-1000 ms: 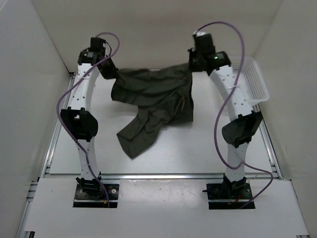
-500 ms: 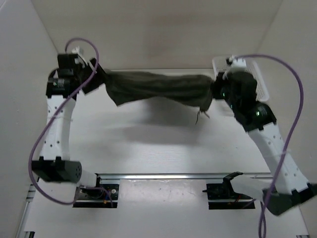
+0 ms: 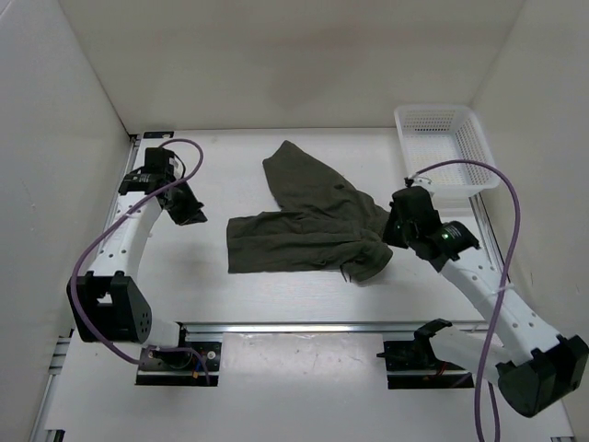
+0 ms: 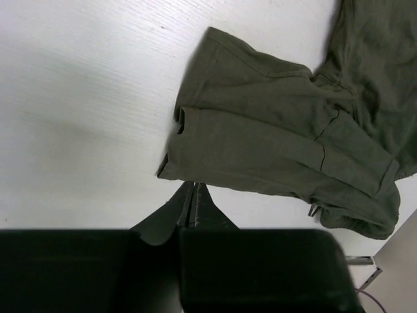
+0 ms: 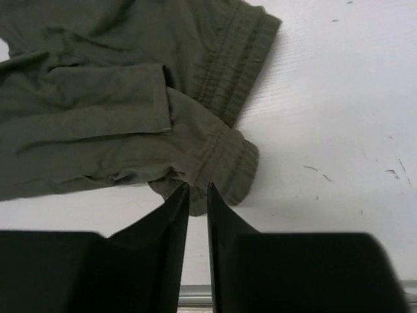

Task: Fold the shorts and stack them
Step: Flatten the shorts out

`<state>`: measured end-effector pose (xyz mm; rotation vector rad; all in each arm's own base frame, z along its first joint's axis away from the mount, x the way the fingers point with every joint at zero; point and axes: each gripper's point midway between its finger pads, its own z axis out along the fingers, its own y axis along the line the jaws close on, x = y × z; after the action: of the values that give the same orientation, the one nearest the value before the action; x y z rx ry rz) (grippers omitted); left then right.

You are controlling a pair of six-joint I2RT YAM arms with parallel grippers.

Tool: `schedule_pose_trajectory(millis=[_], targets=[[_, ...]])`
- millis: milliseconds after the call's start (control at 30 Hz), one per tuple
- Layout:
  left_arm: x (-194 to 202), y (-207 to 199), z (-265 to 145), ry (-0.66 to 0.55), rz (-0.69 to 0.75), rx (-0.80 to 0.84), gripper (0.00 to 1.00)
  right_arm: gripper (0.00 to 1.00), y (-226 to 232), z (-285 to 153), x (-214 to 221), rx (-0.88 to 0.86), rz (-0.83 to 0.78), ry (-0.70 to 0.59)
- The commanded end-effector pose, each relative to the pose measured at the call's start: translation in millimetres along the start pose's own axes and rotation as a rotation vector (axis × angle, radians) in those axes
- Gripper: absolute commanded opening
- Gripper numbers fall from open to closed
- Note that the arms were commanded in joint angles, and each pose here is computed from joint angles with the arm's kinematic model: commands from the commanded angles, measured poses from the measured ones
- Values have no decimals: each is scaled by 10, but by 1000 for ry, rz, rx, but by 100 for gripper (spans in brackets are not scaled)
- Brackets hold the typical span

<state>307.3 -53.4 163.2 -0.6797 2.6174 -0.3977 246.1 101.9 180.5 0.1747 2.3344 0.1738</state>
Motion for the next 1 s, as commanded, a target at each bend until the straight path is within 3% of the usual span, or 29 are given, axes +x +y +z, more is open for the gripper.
schedule_pose_trajectory(millis=[0, 67, 100, 167, 200, 233, 333, 367, 500, 833, 933, 967], targets=[[8, -34, 69, 12, -6, -14, 10, 7, 299, 45, 33, -80, 92, 91], [195, 105, 216, 75, -42, -57, 21, 7, 293, 133, 202, -32, 142, 185], [252, 150, 263, 89, -45, -66, 46, 7, 342, 143, 210, -42, 160, 203], [532, 157, 407, 185, -78, -34, 80, 16, 421, 162, 473, -94, 205, 352], [593, 165, 449, 203, -82, -21, 90, 20, 473, 174, 542, -129, 236, 399], [694, 144, 512, 231, -85, -17, 95, 31, 511, 219, 558, -162, 279, 422], [870, 140, 695, 286, -89, -22, 95, 72, 598, 207, 735, -227, 401, 502], [957, 140, 773, 312, -84, -35, 95, 77, 600, 216, 744, -229, 434, 512], [1082, 172, 924, 343, -79, -73, 100, 78, 511, 244, 765, -212, 592, 554], [1230, 172, 1174, 389, -44, -135, 99, 78, 232, 372, 671, -199, 877, 563], [1264, 130, 1229, 398, -35, -138, 81, 78, 128, 416, 610, -193, 924, 540], [1249, 117, 1243, 398, -35, -138, 68, 78, 107, 423, 598, -190, 931, 535]])
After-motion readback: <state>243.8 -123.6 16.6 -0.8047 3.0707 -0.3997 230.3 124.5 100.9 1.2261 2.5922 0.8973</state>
